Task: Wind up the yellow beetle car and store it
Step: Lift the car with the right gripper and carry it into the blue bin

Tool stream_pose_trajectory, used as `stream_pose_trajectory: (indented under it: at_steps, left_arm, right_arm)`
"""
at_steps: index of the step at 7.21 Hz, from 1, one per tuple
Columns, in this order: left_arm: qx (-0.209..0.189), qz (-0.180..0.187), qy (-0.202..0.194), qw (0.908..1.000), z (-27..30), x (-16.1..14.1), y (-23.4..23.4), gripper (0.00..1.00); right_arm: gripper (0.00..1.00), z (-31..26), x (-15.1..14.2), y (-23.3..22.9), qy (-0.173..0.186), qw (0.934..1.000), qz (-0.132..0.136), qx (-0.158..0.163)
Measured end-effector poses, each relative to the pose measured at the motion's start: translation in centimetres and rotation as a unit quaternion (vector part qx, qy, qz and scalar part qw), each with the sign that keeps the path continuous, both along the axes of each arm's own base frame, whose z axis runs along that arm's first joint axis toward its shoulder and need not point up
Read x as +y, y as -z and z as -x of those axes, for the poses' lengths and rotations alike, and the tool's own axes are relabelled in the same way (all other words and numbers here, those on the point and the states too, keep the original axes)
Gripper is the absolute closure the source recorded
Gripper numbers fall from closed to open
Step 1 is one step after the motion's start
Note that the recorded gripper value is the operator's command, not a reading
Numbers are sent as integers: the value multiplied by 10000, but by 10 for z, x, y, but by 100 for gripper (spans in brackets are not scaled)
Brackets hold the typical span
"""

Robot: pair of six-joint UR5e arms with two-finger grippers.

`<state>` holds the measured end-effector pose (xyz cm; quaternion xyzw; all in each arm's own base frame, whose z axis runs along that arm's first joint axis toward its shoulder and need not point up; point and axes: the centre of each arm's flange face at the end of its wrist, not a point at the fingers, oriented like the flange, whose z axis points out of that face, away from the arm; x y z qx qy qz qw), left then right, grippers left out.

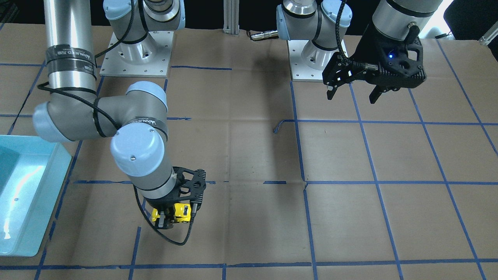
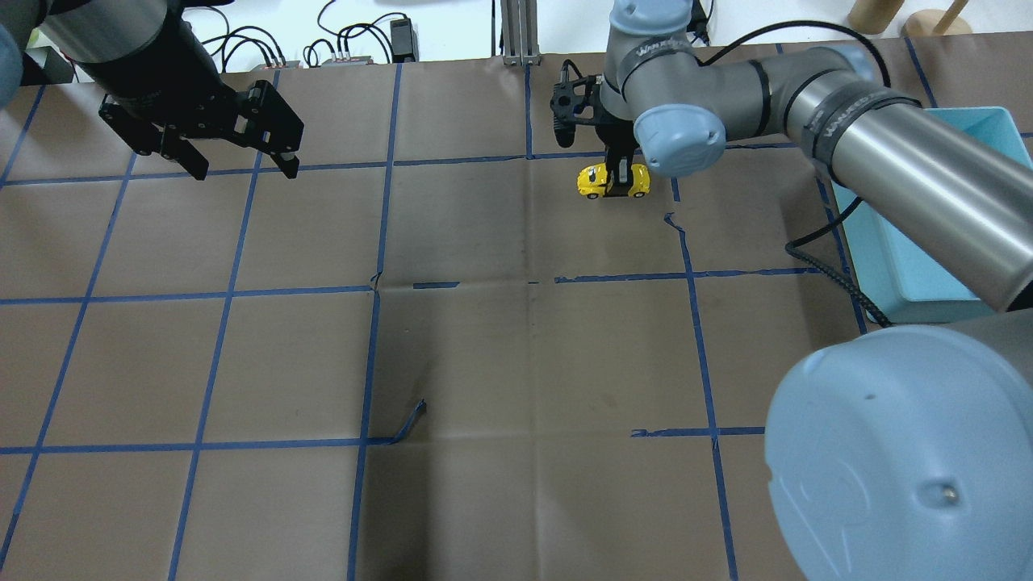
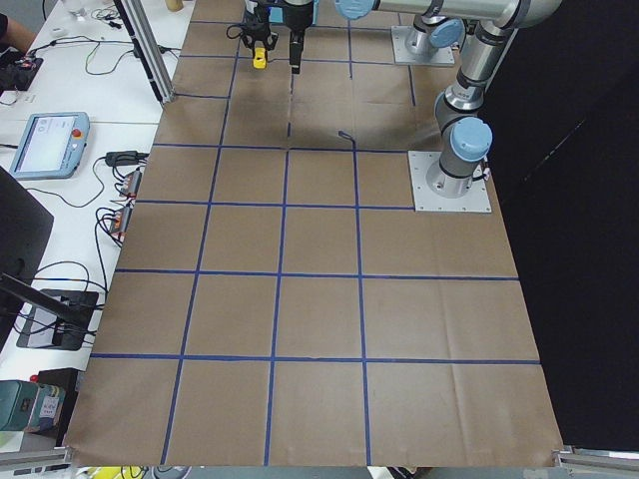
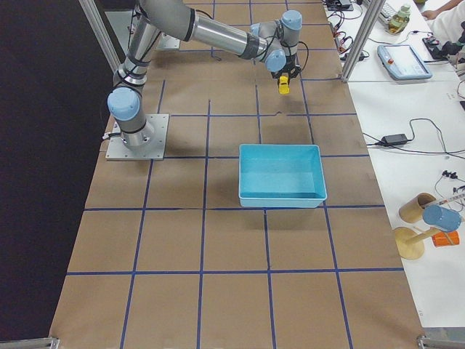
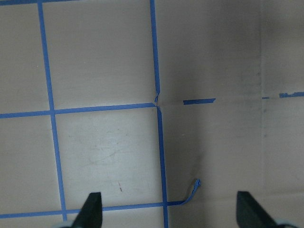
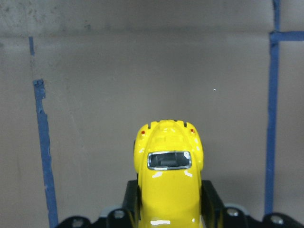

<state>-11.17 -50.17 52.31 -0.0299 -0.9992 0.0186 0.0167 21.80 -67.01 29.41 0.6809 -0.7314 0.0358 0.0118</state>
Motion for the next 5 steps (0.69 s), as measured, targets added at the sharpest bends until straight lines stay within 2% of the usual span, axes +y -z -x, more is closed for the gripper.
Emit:
stream_pose_trajectory:
  at_steps: [2,4,5]
  left_arm:
    - [0,4,0,10000,0,0,0,1]
    - [0,5,0,10000,0,0,0,1]
    - [0,4,0,10000,0,0,0,1]
  right_arm:
    - [71,99,-28,-47,681,9970,-320,-153]
    - [68,221,-35,-65,1526,9864,-578,-189]
    - [67,271,-34,-68,1906,9797,-580,-200]
